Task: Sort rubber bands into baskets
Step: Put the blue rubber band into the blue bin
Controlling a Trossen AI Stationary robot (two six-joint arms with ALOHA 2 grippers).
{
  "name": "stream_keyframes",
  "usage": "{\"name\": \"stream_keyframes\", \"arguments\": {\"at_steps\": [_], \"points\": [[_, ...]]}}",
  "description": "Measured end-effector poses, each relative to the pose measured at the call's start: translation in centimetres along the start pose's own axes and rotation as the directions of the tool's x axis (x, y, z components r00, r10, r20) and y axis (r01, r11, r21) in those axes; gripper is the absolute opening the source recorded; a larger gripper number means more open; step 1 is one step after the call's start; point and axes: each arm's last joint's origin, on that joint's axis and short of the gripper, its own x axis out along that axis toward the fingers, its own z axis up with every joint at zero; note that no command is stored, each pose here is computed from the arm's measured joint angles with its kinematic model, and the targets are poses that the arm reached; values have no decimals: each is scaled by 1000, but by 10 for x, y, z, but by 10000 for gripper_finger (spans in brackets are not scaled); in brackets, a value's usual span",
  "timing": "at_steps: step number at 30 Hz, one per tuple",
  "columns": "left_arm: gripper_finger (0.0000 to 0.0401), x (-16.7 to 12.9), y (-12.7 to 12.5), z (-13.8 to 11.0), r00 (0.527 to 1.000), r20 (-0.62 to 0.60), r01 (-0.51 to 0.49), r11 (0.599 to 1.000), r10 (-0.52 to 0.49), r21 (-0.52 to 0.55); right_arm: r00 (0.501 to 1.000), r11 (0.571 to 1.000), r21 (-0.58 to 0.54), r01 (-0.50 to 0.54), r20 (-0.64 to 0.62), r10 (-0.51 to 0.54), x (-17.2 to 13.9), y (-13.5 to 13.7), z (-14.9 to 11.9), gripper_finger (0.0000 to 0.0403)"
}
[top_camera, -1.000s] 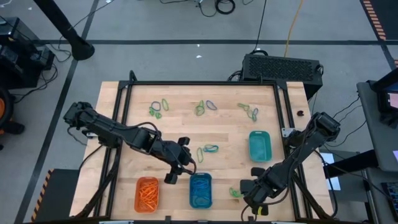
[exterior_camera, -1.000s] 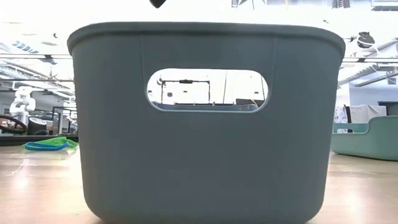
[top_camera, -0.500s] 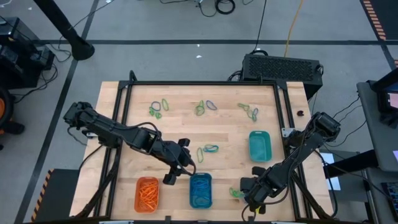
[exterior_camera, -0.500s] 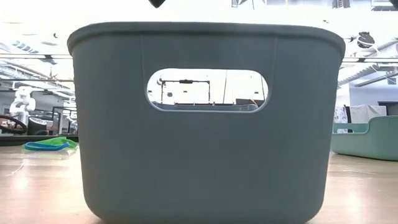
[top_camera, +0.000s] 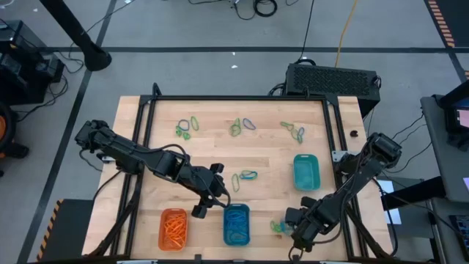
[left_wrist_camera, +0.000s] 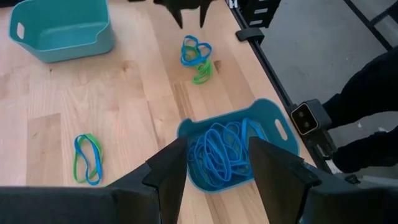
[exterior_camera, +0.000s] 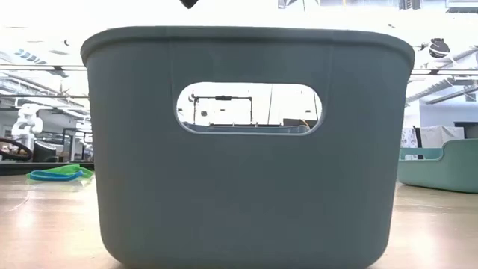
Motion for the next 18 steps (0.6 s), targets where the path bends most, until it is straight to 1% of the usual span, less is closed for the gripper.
{"name": "stream_keyframes", "arguments": {"at_steps": [3, 8, 12, 15, 18], "points": [[178, 0, 0, 0, 1000, 0, 0, 1000, 0, 0, 1000, 999, 34, -13, 17, 13, 12, -6, -2, 164], [178, 0, 0, 0, 1000, 2, 0, 1000, 0, 0, 999, 996, 84, 0, 33, -3, 30, -22, -7, 164], [178, 0, 0, 0, 1000, 2, 0, 1000, 0, 0, 998, 993, 111, -36, 53, 30, 37, -28, -9, 157], [178, 0, 0, 0, 1000, 2, -1, 1000, 1, -1, 998, 993, 111, -33, 52, 27, 38, -29, -10, 131], [178, 0, 0, 0, 1000, 2, -1, 1000, 1, -1, 999, 993, 114, -25, 49, 20, 39, -30, -9, 81]]}}
